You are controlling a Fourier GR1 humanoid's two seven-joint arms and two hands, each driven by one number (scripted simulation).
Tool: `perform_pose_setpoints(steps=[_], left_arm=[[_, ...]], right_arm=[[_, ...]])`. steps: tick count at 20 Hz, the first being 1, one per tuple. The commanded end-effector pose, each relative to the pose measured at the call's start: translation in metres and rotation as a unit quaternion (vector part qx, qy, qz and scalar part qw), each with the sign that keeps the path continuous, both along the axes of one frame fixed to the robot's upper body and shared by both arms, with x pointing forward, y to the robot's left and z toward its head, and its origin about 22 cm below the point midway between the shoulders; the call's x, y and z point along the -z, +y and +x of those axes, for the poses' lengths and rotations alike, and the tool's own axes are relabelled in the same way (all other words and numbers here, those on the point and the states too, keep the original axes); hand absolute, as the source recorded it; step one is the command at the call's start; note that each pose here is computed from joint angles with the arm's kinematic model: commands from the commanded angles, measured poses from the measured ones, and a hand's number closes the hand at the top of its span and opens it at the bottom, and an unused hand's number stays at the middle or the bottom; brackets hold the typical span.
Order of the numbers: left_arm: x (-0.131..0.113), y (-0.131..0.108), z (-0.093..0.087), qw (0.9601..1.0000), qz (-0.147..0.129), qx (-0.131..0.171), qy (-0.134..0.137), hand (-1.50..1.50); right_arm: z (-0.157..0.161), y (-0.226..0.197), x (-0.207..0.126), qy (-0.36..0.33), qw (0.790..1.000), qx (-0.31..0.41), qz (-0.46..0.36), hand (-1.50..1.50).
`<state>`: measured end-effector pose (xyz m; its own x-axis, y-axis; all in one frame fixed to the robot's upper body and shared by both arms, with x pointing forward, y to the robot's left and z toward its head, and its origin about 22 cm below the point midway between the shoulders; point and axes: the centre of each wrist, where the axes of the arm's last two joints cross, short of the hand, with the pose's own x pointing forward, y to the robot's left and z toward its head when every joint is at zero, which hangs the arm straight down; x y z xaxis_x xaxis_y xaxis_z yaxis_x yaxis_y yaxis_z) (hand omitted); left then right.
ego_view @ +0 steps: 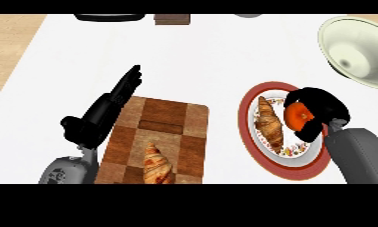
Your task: Pick the squash from the plate and place it in the bowl
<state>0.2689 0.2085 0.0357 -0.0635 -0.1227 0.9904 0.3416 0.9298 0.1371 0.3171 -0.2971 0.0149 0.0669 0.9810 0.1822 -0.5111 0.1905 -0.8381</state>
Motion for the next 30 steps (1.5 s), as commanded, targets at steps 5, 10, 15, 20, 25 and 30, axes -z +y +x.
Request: perform_pose_setpoints(steps=[5,10,15,20,25,30], left_arm=[[0.012,-0.009,0.006,0.9999,0.003,0.009,-0.006,0.0],[-0.002,-0.023,0.003,0.9993,0.0,0.036,-0.01,0.0],[0.0,-0.028,-0.004,0.9995,-0.014,0.023,-0.014,0.0],[-0.003,-0.025,0.005,0.9997,-0.003,0.023,-0.012,0.0],[0.001,-0.011,0.002,0.9999,0.004,0.014,-0.001,0.0],[-0.001,-0.018,0.006,0.9999,-0.003,0.01,0.0,0.0]], right_arm=[[0.056,0.05,-0.007,-0.025,0.993,0.12,0.002,1.5],[0.1,0.056,-0.041,-0.043,0.966,0.254,-0.013,1.5],[0.116,0.032,-0.057,-0.097,0.944,0.3,-0.101,1.5],[0.133,0.053,-0.093,-0.222,0.908,0.332,-0.125,1.5],[0.141,0.067,-0.141,-0.361,0.853,0.37,-0.064,1.5],[0.144,0.033,-0.159,-0.413,0.817,0.402,-0.021,1.5]])
